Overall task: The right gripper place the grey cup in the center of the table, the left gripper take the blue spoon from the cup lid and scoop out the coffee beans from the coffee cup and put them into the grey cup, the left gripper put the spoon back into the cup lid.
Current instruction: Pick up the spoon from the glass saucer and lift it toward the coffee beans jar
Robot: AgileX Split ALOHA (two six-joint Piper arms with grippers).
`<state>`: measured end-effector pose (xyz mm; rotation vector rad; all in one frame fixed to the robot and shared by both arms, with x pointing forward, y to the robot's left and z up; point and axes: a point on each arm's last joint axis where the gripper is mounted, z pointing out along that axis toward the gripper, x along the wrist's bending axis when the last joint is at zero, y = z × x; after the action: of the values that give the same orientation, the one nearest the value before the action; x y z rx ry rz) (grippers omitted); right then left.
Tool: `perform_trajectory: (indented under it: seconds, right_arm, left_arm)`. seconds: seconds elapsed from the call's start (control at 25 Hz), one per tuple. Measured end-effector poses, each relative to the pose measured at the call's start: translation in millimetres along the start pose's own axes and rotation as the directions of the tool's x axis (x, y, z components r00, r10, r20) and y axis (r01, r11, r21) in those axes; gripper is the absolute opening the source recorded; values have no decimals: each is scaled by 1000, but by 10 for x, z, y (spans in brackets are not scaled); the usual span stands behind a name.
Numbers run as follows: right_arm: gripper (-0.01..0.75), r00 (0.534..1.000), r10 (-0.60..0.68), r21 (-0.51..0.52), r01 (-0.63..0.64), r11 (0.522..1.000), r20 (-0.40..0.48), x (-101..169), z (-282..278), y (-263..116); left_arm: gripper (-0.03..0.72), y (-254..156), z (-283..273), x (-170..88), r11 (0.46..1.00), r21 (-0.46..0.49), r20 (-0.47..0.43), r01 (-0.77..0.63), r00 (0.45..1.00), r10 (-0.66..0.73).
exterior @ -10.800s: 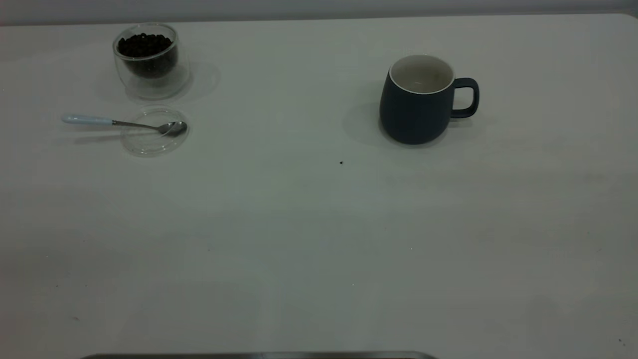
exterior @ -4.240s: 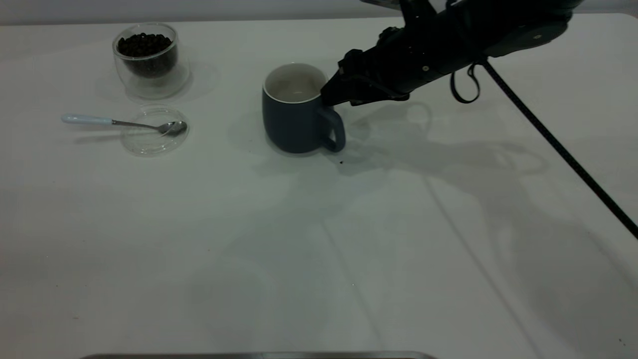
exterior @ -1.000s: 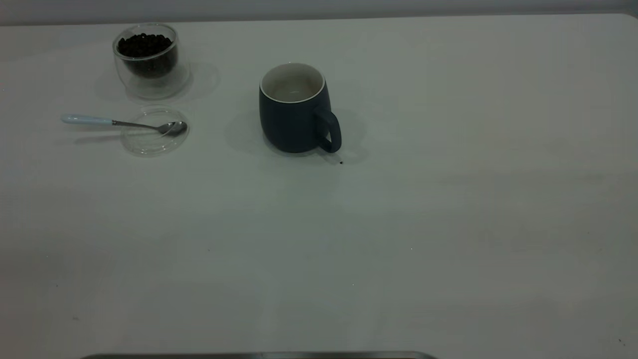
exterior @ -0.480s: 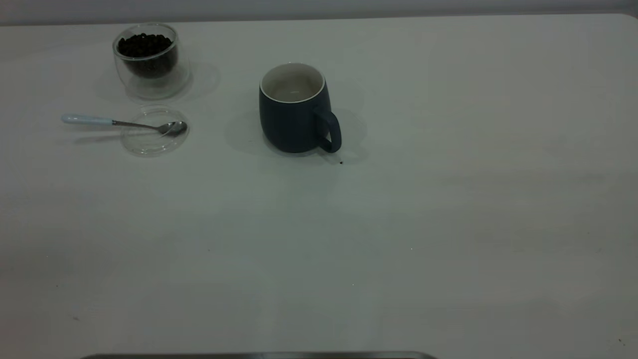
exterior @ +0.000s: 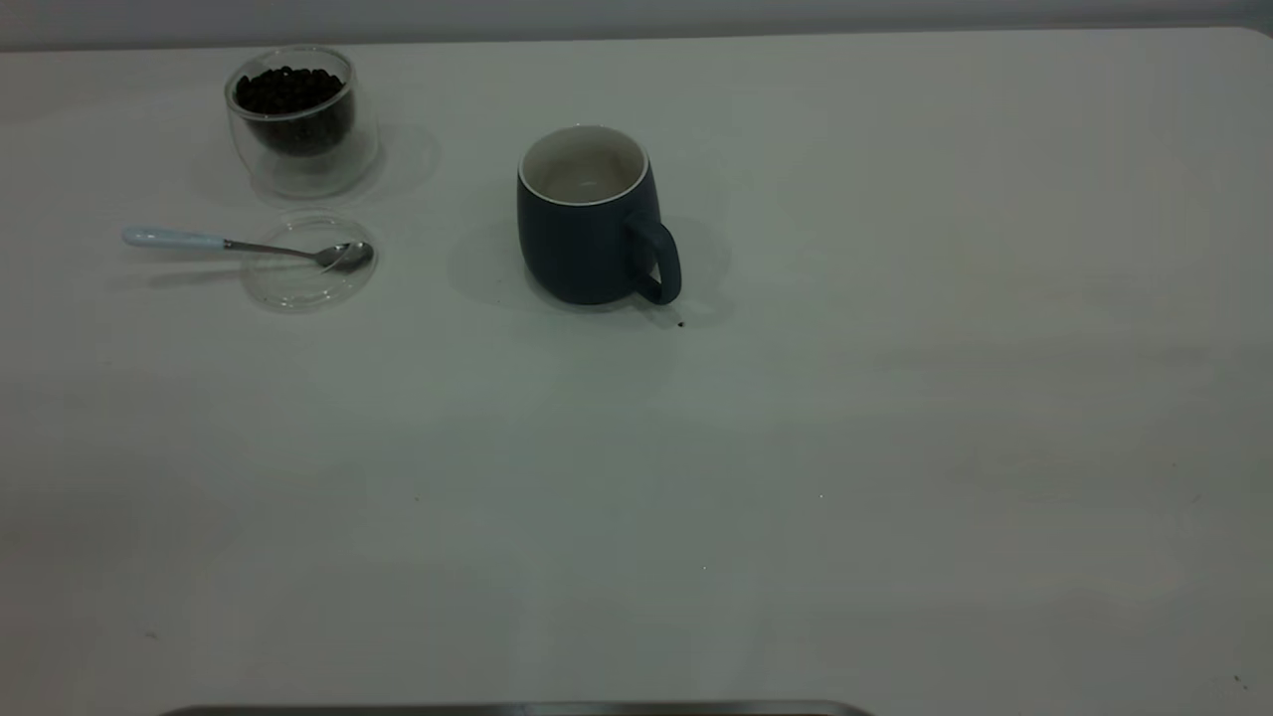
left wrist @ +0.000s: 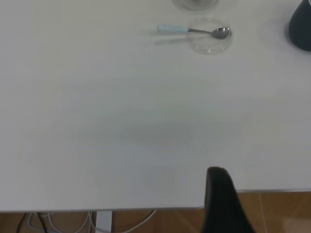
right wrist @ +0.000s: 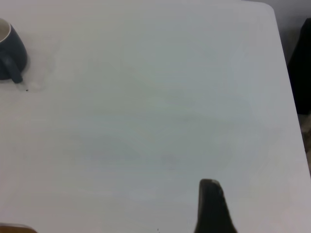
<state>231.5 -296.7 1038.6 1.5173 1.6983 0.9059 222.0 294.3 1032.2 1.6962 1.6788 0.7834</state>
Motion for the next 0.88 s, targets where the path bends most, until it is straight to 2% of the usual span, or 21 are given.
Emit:
perform_trajectory:
  seconds: [0.24,0.44,0.64,0.88]
  right_arm:
    - [457,1000,0,0,0,1000,0,0,0,0]
    - [457,1000,0,0,0,1000,0,0,0,0]
    - [457,1000,0,0,0,1000,-1,1,0,0]
    - [457,1000,1,0,-1,1000,-1,1,0,0]
  left_arm:
    - [499,4,0,14,1000,-5,-15,28,999,-28]
    - [463,244,-149,147,986,-87,-153,144,976,-156]
    - [438,713,94,296,974,69,-301,214,936,-184]
    - [430,1196,830,508,967,142,-464,211,877,-123]
